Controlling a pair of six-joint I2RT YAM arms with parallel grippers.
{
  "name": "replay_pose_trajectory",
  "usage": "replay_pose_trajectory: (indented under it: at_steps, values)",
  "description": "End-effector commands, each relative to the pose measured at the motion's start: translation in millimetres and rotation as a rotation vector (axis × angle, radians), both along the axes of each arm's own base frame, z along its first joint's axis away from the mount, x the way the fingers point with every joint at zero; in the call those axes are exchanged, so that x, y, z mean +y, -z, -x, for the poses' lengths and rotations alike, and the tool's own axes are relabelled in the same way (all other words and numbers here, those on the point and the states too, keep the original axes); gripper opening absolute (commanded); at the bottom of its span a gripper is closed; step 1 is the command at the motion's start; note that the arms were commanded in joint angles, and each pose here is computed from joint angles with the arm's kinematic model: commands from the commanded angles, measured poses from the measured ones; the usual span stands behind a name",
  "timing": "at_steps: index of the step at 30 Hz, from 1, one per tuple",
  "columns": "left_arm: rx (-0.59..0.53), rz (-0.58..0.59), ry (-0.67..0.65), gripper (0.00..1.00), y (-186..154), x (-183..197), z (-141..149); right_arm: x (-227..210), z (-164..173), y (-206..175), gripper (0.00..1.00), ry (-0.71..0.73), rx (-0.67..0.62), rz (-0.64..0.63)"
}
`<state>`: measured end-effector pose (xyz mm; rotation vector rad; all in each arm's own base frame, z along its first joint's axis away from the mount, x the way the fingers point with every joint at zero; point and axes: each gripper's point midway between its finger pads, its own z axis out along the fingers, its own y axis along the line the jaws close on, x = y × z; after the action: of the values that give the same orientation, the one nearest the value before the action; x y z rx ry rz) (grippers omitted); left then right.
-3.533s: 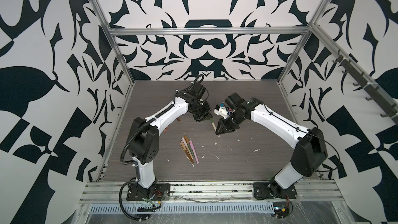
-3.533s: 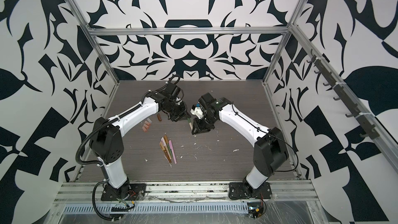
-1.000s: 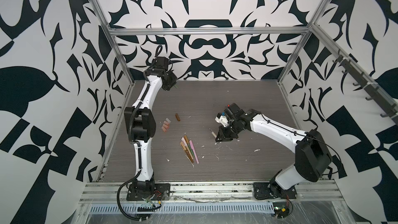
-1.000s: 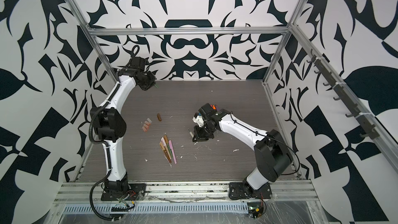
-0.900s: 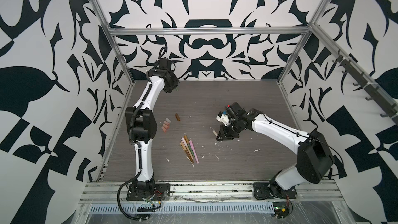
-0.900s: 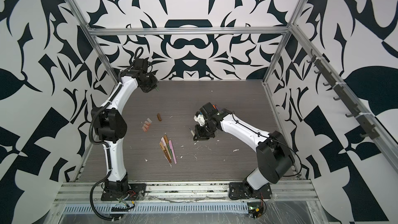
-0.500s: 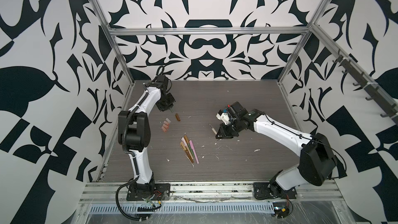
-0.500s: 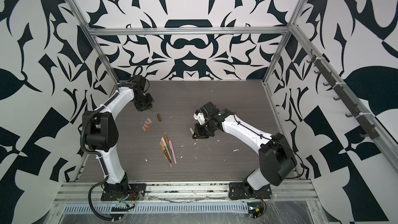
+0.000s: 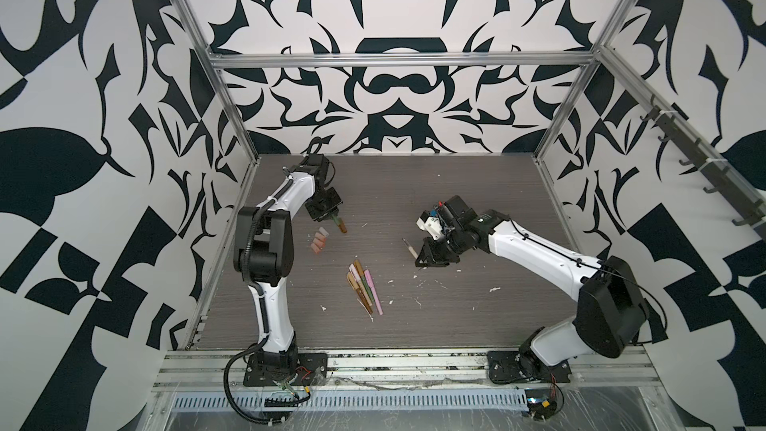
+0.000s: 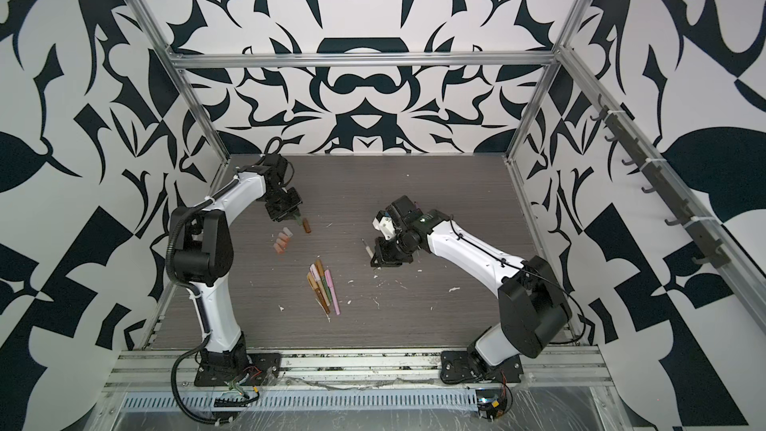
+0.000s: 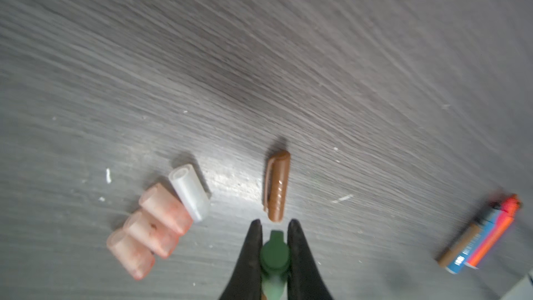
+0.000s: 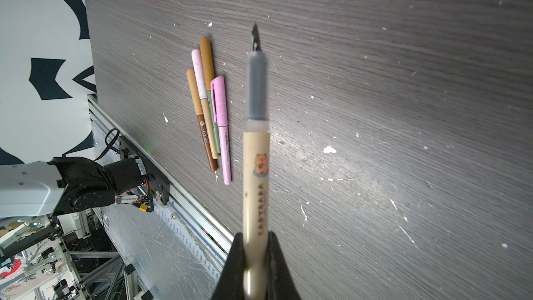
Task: Remove pen caps from pens
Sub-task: Place the pen cap at the middle-left of the table.
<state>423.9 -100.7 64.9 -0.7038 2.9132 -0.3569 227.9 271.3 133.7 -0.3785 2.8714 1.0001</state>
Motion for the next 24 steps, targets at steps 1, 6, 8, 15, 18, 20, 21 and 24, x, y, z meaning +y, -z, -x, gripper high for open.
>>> replay_pose_trajectory:
  at_steps: [1,6,8,15,18,20,21,24]
  values:
    - [0.046,-0.054,0.049,0.01,10.8,5.0,3.9,-3.3,-1.5,-18.4,0.0,-0.003,-0.048,-0.015]
    - [0.068,-0.06,0.064,0.03,19.2,3.9,4.2,-5.1,-1.0,-18.0,0.0,0.0,-0.044,-0.012]
    - [0.071,-0.059,0.066,0.04,21.0,2.8,3.5,-5.2,-1.6,-19.0,0.0,0.001,-0.049,-0.013]
    - [0.073,-0.056,0.072,0.2,22.4,-2.3,0.4,-6.3,-1.4,-17.2,0.0,0.003,-0.044,-0.009]
    - [0.074,-0.055,0.074,0.23,22.0,-3.0,0.9,-6.7,-2.9,-17.8,0.0,0.006,-0.048,-0.008]
    - [0.077,-0.056,0.075,0.23,21.7,-3.3,3.1,-7.0,-5.4,-19.2,0.0,0.006,-0.056,-0.009]
    - [0.077,-0.056,0.075,0.25,21.4,-3.0,4.2,-7.1,-7.0,-20.3,0.0,0.006,-0.059,-0.01]
    - [0.081,-0.055,0.076,0.28,17.3,-2.4,8.7,-8.9,-15.3,-23.5,0.0,0.01,-0.079,-0.014]
